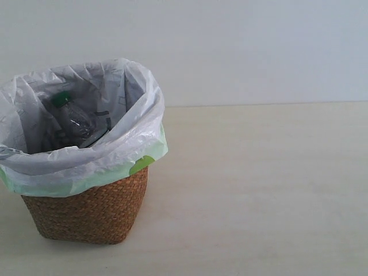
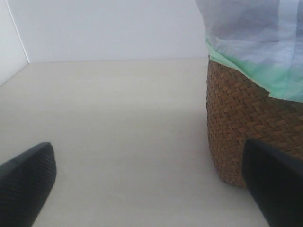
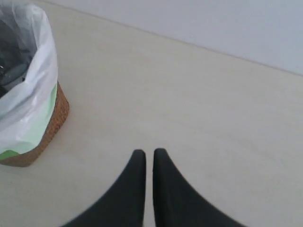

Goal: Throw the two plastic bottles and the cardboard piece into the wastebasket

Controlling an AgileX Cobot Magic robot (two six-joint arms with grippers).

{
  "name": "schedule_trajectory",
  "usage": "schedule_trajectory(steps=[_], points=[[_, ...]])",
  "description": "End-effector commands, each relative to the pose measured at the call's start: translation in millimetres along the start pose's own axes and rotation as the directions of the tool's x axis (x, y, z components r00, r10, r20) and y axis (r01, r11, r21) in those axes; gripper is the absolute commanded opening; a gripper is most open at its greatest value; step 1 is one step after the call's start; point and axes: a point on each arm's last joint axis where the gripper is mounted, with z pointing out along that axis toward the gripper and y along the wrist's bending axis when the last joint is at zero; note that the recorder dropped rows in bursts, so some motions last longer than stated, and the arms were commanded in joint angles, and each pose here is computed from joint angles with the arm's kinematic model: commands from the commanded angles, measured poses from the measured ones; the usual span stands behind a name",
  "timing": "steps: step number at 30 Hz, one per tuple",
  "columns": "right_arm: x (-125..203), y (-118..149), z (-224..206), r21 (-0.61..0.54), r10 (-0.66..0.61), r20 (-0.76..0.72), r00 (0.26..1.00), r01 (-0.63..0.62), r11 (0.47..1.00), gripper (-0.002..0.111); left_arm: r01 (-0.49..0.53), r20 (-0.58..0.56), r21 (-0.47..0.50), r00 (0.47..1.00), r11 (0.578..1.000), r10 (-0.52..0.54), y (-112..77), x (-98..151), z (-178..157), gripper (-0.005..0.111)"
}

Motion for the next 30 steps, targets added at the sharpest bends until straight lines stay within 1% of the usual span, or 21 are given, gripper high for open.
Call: schedule_trajectory(steps=[1, 2, 6, 11, 15, 20, 25, 27, 28, 29, 30], points=[[14.9, -15.9, -53.4, -0.011, 0.033, 0.125, 0.992, -0.031, 0.999, 0.0, 0.011, 0.015, -0.002, 1.0, 1.0, -0.011, 0.2, -2.1, -0.6, 0.108], [20.4, -18.7, -61.9, -0.015, 0.037, 0.143, 0.989, -0.035, 0.999, 0.0, 0.011, 0.015, -0.002, 1.0, 1.0, -0.011, 0.2, -2.1, -0.6, 0.108], [47.0, -30.5, -98.5, -0.052, 0.057, 0.299, 0.953, -0.043, 0.998, 0.0, 0.011, 0.015, -0.002, 1.0, 1.0, -0.011, 0.2, -2.1, -0.6, 0.108], [92.4, -46.7, -137.3, -0.069, 0.056, 0.467, 0.882, -0.026, 0.997, 0.0, 0.011, 0.015, -0.002, 1.0, 1.0, -0.011, 0.2, -2.1, -0.6, 0.108], [124.6, -58.1, -156.8, -0.058, 0.059, 0.531, 0.845, -0.033, 0.998, 0.0, 0.011, 0.015, -0.002, 1.0, 1.0, -0.011, 0.2, -2.1, -0.6, 0.108], [165.6, -71.2, -185.1, -0.077, 0.083, 0.627, 0.775, -0.044, 0.996, 0.0, 0.011, 0.015, -0.002, 1.0, 1.0, -0.011, 0.2, -2.1, -0.6, 0.108], [206.0, -80.5, -198.4, -0.1, 0.109, 0.692, 0.714, -0.055, 0.994, 0.0, 0.011, 0.015, -0.002, 1.0, 1.0, -0.011, 0.2, -2.1, -0.6, 0.108], [232.3, -87.0, -210.2, -0.121, 0.13, 0.76, 0.637, -0.058, 0.991, 0.0, 0.011, 0.015, -0.002, 1.0, 1.0, -0.011, 0.2, -2.1, -0.6, 0.108], [245.6, -91.1, -220.4, -0.135, 0.143, 0.812, 0.566, -0.057, 0.989, 0.0, 0.011, 0.015, -0.002, 1.0, 1.0, -0.011, 0.2, -2.1, -0.6, 0.108], [250.6, -92.3, -225.3, -0.153, 0.16, 0.834, 0.528, -0.057, 0.987, 0.0, 0.011, 0.015, -0.002, 1.0, 1.0, -0.011, 0.2, -2.1, -0.6, 0.108], [251.1, -90.5, -225.2, -0.166, 0.171, 0.829, 0.532, -0.057, 0.984, 0.0, 0.011, 0.015, -0.002, 1.0, 1.0, -0.011, 0.2, -2.1, -0.6, 0.108]])
